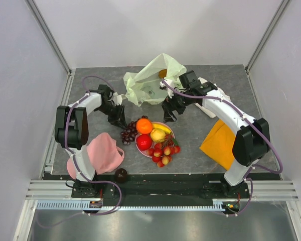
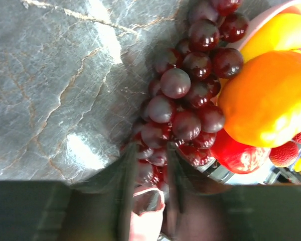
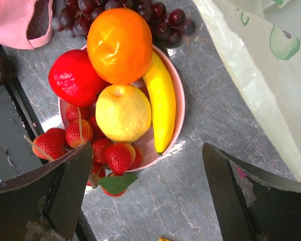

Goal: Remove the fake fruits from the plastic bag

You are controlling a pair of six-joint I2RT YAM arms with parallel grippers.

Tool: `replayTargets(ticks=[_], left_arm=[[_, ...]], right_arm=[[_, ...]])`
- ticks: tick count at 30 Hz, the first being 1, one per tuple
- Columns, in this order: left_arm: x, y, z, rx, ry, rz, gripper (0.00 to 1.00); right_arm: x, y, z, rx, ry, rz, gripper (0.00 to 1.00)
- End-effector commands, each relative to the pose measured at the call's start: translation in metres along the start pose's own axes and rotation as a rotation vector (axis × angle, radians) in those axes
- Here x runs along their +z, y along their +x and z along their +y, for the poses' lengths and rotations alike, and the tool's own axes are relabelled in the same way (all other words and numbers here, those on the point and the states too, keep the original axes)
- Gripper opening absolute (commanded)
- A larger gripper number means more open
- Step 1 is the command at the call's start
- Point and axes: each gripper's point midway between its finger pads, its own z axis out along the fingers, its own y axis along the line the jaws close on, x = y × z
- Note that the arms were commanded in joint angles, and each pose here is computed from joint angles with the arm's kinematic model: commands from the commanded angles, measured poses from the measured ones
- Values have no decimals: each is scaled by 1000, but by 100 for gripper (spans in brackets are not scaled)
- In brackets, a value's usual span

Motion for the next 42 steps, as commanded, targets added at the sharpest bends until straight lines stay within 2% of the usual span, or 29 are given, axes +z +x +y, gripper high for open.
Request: replayTargets(ticks=[1, 2, 5, 8, 13, 15, 16, 18, 19, 21, 22, 27, 31, 34, 36, 42], left_arm=[[1, -3, -12, -14, 72, 10, 20], [-1, -7, -14, 4, 79, -4, 12], [-10, -18, -16, 32, 83, -44, 2], [-33, -35, -22, 46, 84, -127, 2], [-87, -57, -52, 159, 62, -288, 2], [-94, -54, -55, 202, 47, -294, 2], [-94, -44, -55, 192, 45, -256, 2], [-89, -28, -51, 199, 42, -195, 28], [-90, -20, -48, 196, 24, -179, 50], [-79, 5, -43, 210, 28, -128, 61], [-72, 20, -41, 231, 33, -100, 99], [-65, 24, -23, 324, -74, -117, 98], [-56, 22, -18, 308, -58, -83, 82], [-39, 31, -8, 275, -43, -13, 76], [-27, 35, 3, 250, -59, 31, 75], [-12, 32, -6, 248, -46, 33, 77]], right_arm=[[-5, -22, -6, -30, 17, -36, 98], [-4, -19, -9, -29, 29, -20, 98], [-6, -22, -16, -58, 57, -2, 98], [-11, -25, -27, -83, 110, 18, 98], [-18, -31, -24, -97, 93, 19, 98], [-16, -31, -23, -84, 76, 18, 98], [-16, -33, -21, -68, 65, 12, 98], [-18, -39, -16, -42, 34, -11, 98], [-21, -44, -13, -49, 26, -28, 98], [-25, -51, -10, -47, 24, -49, 98], [-28, -55, -10, -64, 39, -58, 98], [-44, -57, -14, -110, 133, -59, 98], [-48, -51, -12, -108, 141, -56, 98], [-45, -46, -13, -115, 150, -48, 98], [-45, -48, -15, -116, 160, -49, 98], [-46, -50, -14, -127, 151, -46, 98]])
